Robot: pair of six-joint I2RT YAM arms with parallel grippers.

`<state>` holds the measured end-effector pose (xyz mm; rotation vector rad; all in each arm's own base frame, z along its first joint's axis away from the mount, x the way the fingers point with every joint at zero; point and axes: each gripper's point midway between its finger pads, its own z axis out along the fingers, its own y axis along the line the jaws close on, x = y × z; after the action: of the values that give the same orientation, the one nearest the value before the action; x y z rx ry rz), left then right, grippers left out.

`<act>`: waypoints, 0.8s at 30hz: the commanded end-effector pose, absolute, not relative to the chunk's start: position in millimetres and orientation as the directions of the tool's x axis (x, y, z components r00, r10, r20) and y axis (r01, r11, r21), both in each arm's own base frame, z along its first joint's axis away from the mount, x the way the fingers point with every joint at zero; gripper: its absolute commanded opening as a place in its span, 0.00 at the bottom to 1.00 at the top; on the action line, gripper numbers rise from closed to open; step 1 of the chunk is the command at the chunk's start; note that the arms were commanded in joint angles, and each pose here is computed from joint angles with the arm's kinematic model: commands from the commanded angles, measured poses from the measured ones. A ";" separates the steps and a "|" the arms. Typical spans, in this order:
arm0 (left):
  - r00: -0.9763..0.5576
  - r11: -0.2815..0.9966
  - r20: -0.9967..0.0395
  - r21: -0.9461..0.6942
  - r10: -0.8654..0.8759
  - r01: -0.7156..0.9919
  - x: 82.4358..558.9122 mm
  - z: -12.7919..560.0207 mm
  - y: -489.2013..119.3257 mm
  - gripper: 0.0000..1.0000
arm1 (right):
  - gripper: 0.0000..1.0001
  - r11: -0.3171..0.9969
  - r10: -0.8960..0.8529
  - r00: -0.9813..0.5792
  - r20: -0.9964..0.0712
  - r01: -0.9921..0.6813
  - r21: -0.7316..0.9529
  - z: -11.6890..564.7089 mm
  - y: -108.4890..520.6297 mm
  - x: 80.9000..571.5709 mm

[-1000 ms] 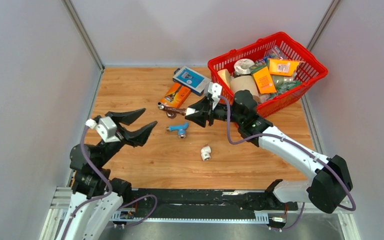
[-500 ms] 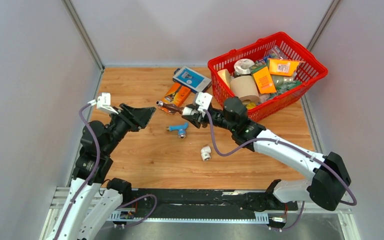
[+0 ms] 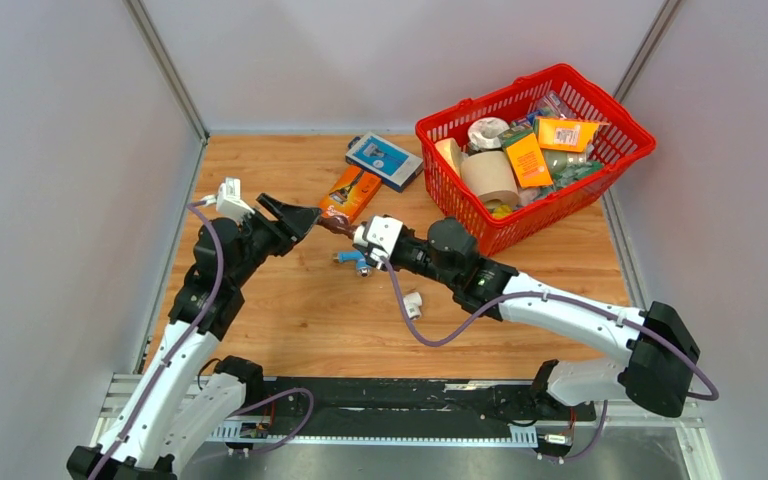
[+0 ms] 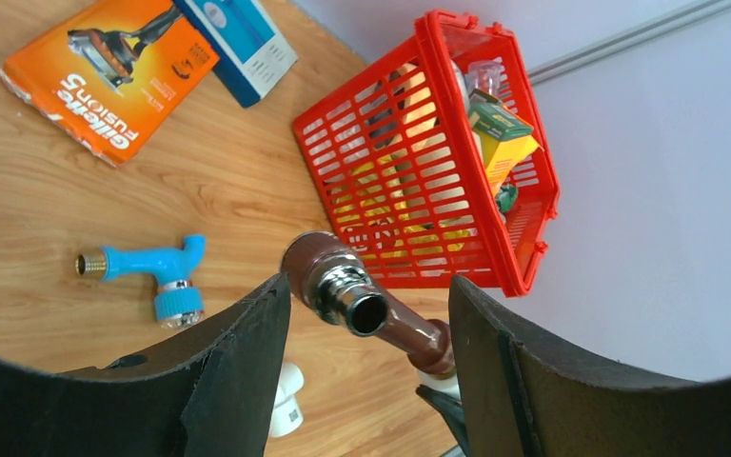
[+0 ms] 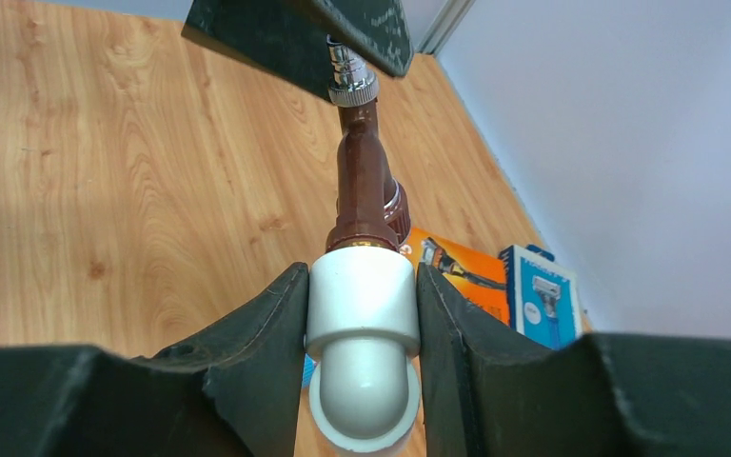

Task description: Install the water faucets

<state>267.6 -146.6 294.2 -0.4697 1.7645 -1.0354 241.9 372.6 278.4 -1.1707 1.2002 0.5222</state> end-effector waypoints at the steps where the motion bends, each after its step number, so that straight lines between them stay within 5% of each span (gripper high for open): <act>1: -0.438 0.533 -0.534 -0.835 -0.723 0.137 270.7 298.0 -150.1 0.69 | 0.00 0.468 -0.205 0.465 -0.861 -0.726 -0.504 322.7 367.5 247.0; 19: -0.581 0.327 -0.292 -0.944 -0.760 0.048 275.3 283.0 -181.0 0.68 | 0.00 0.508 -0.370 0.580 -0.725 -0.528 -0.681 314.5 375.9 239.1; 23: -0.573 0.257 -0.243 -0.965 -0.783 0.057 275.5 290.6 -182.5 0.55 | 0.00 0.503 -0.414 0.580 -0.701 -0.496 -0.708 306.0 377.8 240.4; 24: -0.568 0.235 -0.243 -0.968 -0.786 0.088 274.1 297.4 -182.9 0.41 | 0.00 0.507 -0.409 0.574 -0.710 -0.504 -0.700 304.4 378.5 240.3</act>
<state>276.9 -177.0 267.8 -0.6478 1.8597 -1.2836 233.8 383.2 282.2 -1.1844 1.0479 0.1332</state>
